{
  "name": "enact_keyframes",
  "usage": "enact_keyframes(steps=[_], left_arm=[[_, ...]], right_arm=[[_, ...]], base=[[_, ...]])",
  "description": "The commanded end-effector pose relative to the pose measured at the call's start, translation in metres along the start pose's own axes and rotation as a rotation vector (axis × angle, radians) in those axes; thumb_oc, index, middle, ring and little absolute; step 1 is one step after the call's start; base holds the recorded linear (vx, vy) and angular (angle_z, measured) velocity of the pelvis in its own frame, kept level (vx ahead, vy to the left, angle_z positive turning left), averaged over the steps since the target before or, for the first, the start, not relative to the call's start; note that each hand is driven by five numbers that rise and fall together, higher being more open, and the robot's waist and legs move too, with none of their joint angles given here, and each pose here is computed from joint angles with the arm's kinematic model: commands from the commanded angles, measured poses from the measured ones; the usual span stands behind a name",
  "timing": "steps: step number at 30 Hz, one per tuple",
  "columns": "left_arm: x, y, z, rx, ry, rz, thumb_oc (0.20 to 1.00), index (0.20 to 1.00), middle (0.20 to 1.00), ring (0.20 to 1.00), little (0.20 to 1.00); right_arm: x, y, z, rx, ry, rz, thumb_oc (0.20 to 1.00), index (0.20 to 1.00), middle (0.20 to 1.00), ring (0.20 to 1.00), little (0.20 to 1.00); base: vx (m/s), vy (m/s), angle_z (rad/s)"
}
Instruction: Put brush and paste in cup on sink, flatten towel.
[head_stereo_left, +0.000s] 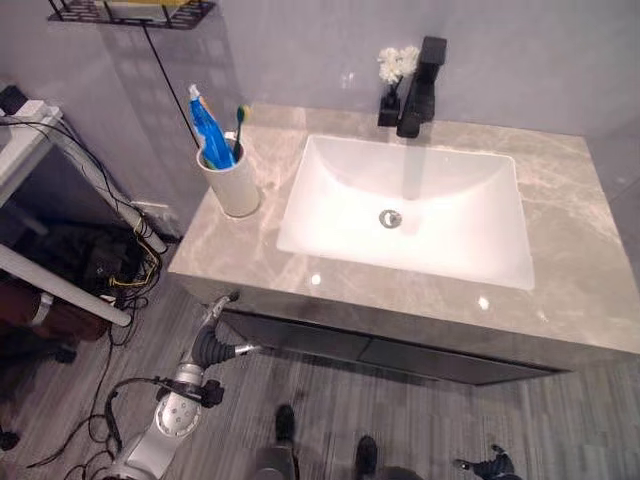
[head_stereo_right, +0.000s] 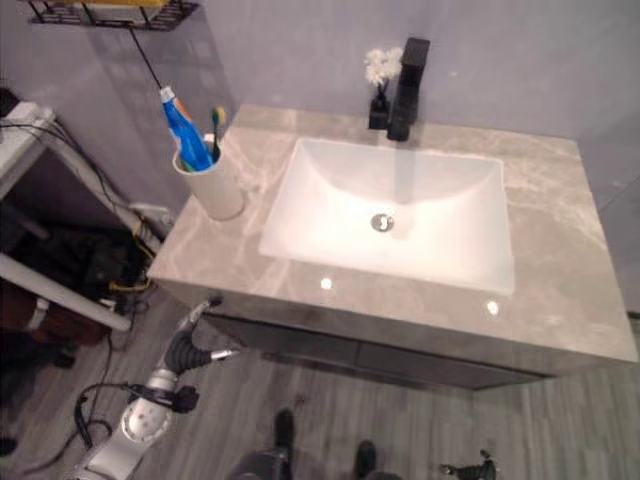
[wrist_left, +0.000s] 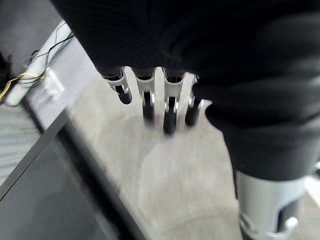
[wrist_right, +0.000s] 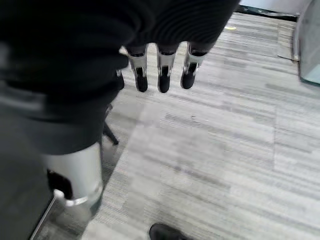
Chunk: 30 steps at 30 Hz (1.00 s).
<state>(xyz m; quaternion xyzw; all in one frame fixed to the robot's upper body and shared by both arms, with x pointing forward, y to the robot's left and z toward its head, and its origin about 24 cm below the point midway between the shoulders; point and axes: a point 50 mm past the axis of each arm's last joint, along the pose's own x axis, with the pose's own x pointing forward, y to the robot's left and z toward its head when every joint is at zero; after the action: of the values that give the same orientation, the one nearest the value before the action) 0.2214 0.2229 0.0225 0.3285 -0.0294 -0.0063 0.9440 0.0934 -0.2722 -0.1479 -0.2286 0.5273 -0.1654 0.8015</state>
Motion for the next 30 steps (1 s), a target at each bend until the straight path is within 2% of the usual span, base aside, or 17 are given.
enact_keyframes(steps=[1, 4, 12, 14, 15, 16, 19, 23, 26, 27, 28, 30], left_arm=[[-0.001, 0.019, 0.013, -0.013, -0.081, 0.050, 1.000, 1.000, 1.000, 1.000, 1.000], [-0.002, 0.032, 0.019, 0.019, -0.116, 0.059, 1.000, 1.000, 1.000, 1.000, 1.000], [-0.010, 0.058, 0.034, -0.011, -0.182, 0.066, 1.000, 1.000, 1.000, 1.000, 1.000], [-0.010, 0.068, 0.056, 0.062, -0.301, 0.049, 1.000, 1.000, 1.000, 1.000, 1.000], [-0.011, 0.069, 0.056, 0.063, -0.299, 0.049, 1.000, 1.000, 1.000, 1.000, 1.000], [-0.016, 0.069, 0.048, 0.020, -0.251, 0.047, 1.000, 1.000, 1.000, 1.000, 1.000], [-0.011, 0.076, 0.054, 0.018, -0.276, 0.053, 1.000, 1.000, 1.000, 1.000, 1.000], [-0.016, 0.067, 0.048, -0.101, -0.239, 0.031, 1.000, 1.000, 1.000, 1.000, 1.000], [-0.019, 0.079, 0.053, -0.194, -0.260, 0.106, 1.000, 1.000, 1.000, 1.000, 1.000], [-0.019, 0.083, 0.055, -0.225, -0.266, 0.133, 0.467, 0.467, 0.467, 0.467, 0.467], [-0.017, 0.087, 0.058, -0.248, -0.285, 0.156, 0.200, 0.200, 0.200, 0.200, 0.200], [-0.015, 0.091, 0.067, -0.308, -0.334, 0.164, 0.200, 0.200, 0.200, 0.200, 0.200]], right_arm=[[-0.001, 0.006, 0.004, -0.020, -0.024, 0.018, 1.000, 1.000, 1.000, 1.000, 1.000], [-0.001, 0.016, 0.032, -0.020, -0.115, 0.050, 1.000, 1.000, 1.000, 1.000, 1.000], [-0.002, 0.021, 0.042, 0.062, -0.136, 0.085, 1.000, 1.000, 1.000, 1.000, 1.000], [-0.001, 0.021, 0.045, 0.064, -0.139, 0.084, 1.000, 1.000, 1.000, 1.000, 1.000], [-0.002, 0.022, 0.044, 0.063, -0.139, 0.086, 1.000, 1.000, 1.000, 1.000, 1.000], [-0.001, 0.023, 0.048, -0.053, -0.151, 0.095, 1.000, 1.000, 1.000, 1.000, 1.000], [0.000, 0.019, 0.045, -0.070, -0.149, 0.084, 1.000, 1.000, 1.000, 1.000, 1.000], [0.001, 0.016, 0.036, -0.074, -0.109, 0.090, 1.000, 1.000, 1.000, 1.000, 1.000], [0.001, 0.014, 0.024, -0.073, -0.071, 0.098, 1.000, 1.000, 1.000, 1.000, 1.000], [0.000, 0.014, 0.023, -0.072, -0.066, 0.101, 1.000, 1.000, 1.000, 1.000, 1.000], [0.000, 0.015, 0.020, -0.070, -0.055, 0.107, 1.000, 1.000, 1.000, 1.000, 1.000], [-0.001, 0.017, 0.018, -0.077, -0.049, 0.121, 1.000, 1.000, 1.000, 1.000, 1.000]], base=[[0.10, 0.193, -0.12], [0.09, 0.234, -0.09], [0.05, 0.159, -0.05], [0.11, 0.041, 0.13], [0.10, -0.126, 0.28], [0.07, -0.124, 0.35], [0.08, -0.127, 0.28], [0.11, -0.111, 0.61], [0.13, -0.162, 0.08], [0.08, -0.154, 0.06], [0.06, -0.144, 0.07], [0.05, -0.117, 0.07]])
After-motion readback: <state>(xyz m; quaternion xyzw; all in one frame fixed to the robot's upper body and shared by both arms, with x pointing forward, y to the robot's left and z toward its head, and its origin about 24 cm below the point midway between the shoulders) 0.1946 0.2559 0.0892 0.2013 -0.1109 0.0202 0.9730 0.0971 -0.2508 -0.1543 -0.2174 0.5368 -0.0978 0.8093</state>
